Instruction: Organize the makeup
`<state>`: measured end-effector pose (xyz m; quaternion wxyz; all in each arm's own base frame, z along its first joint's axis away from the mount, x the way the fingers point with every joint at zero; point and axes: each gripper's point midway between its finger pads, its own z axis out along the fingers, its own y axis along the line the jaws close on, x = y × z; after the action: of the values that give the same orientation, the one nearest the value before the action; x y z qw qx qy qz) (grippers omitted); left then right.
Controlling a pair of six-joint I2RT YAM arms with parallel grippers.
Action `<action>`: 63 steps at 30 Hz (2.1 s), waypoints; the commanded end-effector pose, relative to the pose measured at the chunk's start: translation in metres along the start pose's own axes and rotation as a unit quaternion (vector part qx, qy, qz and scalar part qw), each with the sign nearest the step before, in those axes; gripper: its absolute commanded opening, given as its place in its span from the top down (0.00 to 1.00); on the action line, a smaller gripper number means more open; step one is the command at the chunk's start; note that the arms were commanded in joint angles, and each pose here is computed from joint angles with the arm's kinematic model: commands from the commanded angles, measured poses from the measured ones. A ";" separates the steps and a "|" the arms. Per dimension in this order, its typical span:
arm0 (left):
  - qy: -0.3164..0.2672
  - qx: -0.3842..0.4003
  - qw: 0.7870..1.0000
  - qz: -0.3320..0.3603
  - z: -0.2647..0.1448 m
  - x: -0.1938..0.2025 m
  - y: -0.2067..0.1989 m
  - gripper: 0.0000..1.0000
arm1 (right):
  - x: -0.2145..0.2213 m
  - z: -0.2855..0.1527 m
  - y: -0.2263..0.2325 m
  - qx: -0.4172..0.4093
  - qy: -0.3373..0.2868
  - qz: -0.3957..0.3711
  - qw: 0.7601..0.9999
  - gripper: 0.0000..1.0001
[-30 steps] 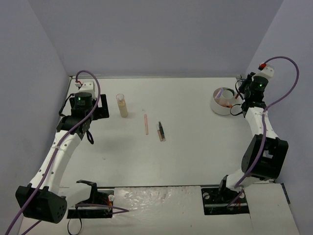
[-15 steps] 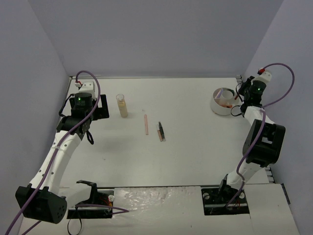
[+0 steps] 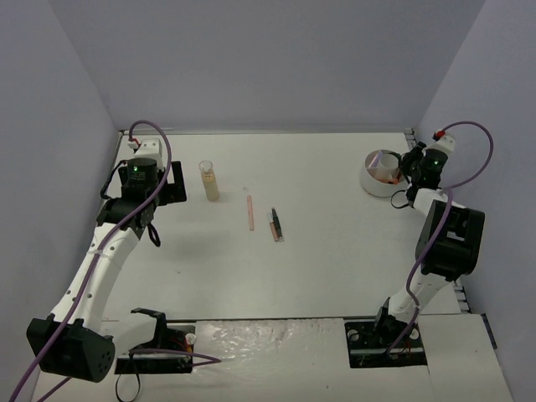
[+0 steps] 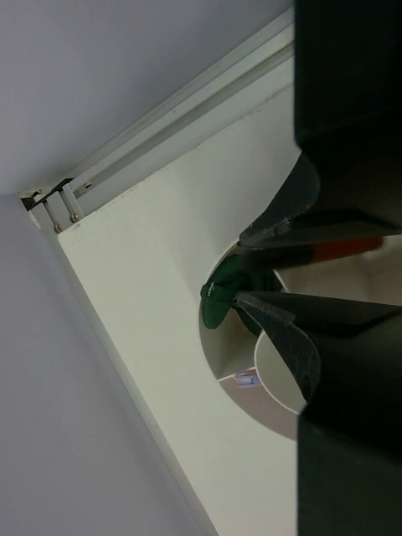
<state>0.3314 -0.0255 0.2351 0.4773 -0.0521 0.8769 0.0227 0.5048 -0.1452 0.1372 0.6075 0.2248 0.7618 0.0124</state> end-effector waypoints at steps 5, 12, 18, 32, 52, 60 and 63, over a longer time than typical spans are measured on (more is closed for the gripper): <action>-0.052 0.020 0.998 -0.017 -0.012 -0.031 -0.005 0.03 | -0.058 -0.019 0.015 -0.017 -0.074 0.005 0.997 0.55; -0.052 0.053 0.997 -0.022 -0.016 -0.034 -0.017 0.03 | -0.099 -0.064 0.031 -0.015 -0.074 0.017 0.997 0.26; -0.040 0.136 0.989 -0.050 -0.023 -0.030 -0.052 0.03 | -0.136 -0.134 0.057 -0.041 -0.065 0.023 0.997 0.14; 0.033 0.133 0.990 0.038 0.001 0.034 -0.184 0.03 | -0.104 -0.233 0.130 -0.160 -0.062 0.034 0.985 0.00; 0.180 0.057 0.980 0.069 0.095 0.127 -0.233 0.28 | -0.058 -0.272 0.175 -0.255 -0.020 -0.014 0.967 0.00; 0.208 0.056 0.974 0.065 0.108 0.149 -0.237 0.43 | -0.050 -0.279 0.181 -0.278 -0.005 -0.017 0.961 0.00; 0.221 0.045 0.972 0.066 0.113 0.163 -0.232 0.56 | -0.048 -0.282 0.184 -0.287 0.002 -0.016 0.958 0.00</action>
<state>0.3535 -0.2514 0.0296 0.2581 0.0467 0.9649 0.0168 0.3126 0.0651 0.2863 0.6215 0.0559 0.7553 0.2005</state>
